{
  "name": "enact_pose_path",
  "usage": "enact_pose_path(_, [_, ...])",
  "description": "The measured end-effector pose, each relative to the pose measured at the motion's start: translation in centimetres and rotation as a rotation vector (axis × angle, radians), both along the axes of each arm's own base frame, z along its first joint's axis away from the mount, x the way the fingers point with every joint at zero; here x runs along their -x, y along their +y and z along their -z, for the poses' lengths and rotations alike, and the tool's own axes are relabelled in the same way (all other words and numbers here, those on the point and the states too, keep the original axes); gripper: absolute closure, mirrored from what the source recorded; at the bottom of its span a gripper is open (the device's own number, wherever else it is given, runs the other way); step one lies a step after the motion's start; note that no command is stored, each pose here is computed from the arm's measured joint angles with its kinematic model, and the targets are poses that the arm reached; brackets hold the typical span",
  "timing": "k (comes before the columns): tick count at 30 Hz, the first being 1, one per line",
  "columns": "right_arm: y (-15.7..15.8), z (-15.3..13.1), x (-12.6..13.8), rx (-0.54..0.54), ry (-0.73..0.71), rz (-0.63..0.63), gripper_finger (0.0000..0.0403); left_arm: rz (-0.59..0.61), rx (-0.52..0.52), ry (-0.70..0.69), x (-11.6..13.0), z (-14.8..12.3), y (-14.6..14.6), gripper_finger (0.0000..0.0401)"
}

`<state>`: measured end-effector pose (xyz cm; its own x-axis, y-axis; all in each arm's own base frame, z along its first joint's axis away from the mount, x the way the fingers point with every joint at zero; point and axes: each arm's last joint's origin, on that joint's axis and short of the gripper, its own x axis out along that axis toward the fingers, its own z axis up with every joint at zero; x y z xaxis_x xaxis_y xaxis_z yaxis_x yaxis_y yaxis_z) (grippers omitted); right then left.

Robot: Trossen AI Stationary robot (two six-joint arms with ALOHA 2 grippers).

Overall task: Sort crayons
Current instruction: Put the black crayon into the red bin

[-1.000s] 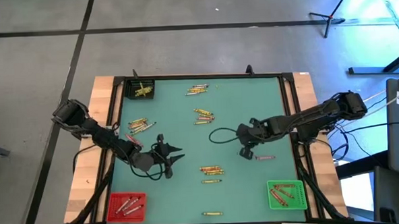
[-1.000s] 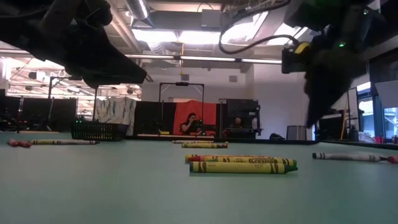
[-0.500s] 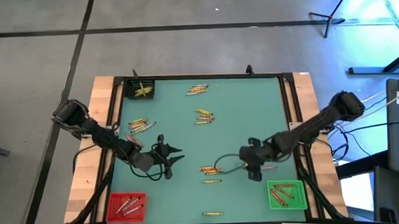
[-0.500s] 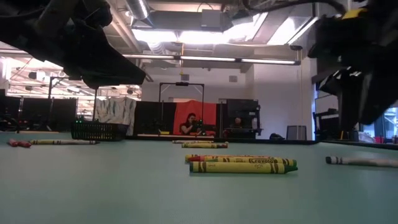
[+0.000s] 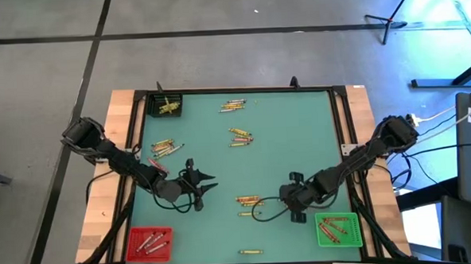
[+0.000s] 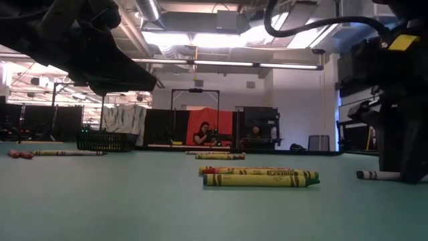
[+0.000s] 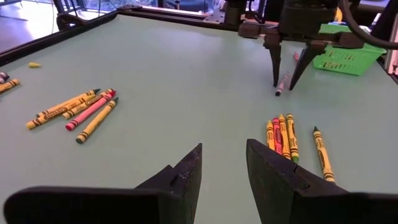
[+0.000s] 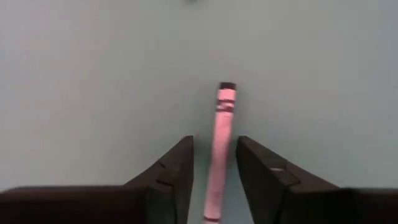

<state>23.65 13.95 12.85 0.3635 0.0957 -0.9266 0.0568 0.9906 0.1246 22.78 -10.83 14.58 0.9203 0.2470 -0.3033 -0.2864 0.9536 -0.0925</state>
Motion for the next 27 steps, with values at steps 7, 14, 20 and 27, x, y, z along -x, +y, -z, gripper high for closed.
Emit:
enact_pose_path(7, [-0.1, 0.4, 0.0, 0.018, 0.016, 0.010, 0.0332, 0.000, 0.002, -0.003, 0.0, 0.0, 0.0, 0.0291])
enact_pose_path(14, [-0.2, 0.6, 0.1, 0.039, 0.022, 0.028, 0.0384, 0.000, 0.002, -0.004, 0.0, 0.0, 0.0, 0.0291])
enact_pose_path(20, [-0.2, 0.4, -0.1, 0.048, -0.005, -0.007, 0.0390, 0.055, 0.032, 0.011, -0.2, 0.0, 0.2, 0.0289])
enact_pose_path(27, [-0.4, -1.4, -0.2, 0.083, -0.132, -0.058, 0.0395, 0.110, 0.117, 0.024, -0.7, 0.1, 0.8, 0.0242])
